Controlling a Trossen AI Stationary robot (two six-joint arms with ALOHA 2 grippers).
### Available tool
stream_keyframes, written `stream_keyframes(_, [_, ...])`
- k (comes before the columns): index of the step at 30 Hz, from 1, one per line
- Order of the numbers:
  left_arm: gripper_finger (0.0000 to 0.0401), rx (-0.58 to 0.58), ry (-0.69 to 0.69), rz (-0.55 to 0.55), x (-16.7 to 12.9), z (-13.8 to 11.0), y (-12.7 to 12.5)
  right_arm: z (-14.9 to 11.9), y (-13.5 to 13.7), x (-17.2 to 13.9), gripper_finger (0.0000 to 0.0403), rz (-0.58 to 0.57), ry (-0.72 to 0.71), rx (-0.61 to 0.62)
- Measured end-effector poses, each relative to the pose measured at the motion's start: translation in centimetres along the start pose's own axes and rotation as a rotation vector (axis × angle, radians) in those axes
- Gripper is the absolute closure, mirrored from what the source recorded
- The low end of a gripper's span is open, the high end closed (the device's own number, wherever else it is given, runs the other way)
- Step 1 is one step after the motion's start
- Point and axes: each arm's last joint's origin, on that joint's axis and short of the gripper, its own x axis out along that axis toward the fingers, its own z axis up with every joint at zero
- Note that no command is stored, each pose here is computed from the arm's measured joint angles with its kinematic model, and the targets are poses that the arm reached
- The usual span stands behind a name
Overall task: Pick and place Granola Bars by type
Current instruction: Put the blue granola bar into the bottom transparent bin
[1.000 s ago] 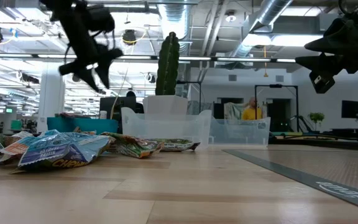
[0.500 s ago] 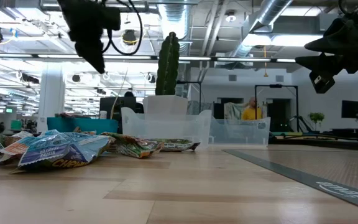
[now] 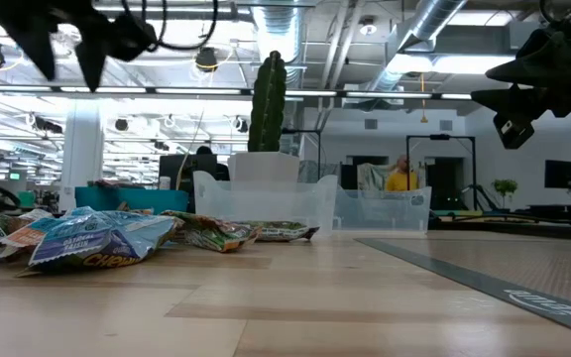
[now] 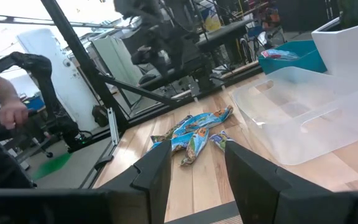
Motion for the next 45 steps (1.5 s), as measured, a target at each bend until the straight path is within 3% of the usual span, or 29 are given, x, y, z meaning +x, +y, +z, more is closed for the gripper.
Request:
stream_keyframes(8, [0.0229,0.31,0.028,-0.071,1.0,0.8,-3.6,0.0,0.0,0.0,0.0261,0.0,0.0,0.0])
stream_keyframes(15, [0.0229,0.469,0.038,-0.1,2.5,1.7,-5.6,0.0,0.0,0.0,0.0259,0.0,0.0,0.0])
stream_keyframes(25, [0.0229,0.594,0.138,-0.083,6.6,3.1,-6.6,0.0,0.0,0.0,0.026,0.0,0.001,0.0])
stream_keyframes(30, [0.0229,0.623,0.119,-0.068,8.8,3.5,-6.9,0.0,0.0,0.0,0.0259,0.0,0.0,0.0])
stream_keyframes(37, [0.0229,0.637,0.124,-0.07,11.1,2.2,-7.1,0.0,0.0,0.0,0.026,0.0,0.0,0.0])
stream_keyframes(45, [0.0229,0.738,0.129,-0.027,12.9,0.4,-7.1,0.0,0.0,0.0,0.0261,0.0,0.0,0.0])
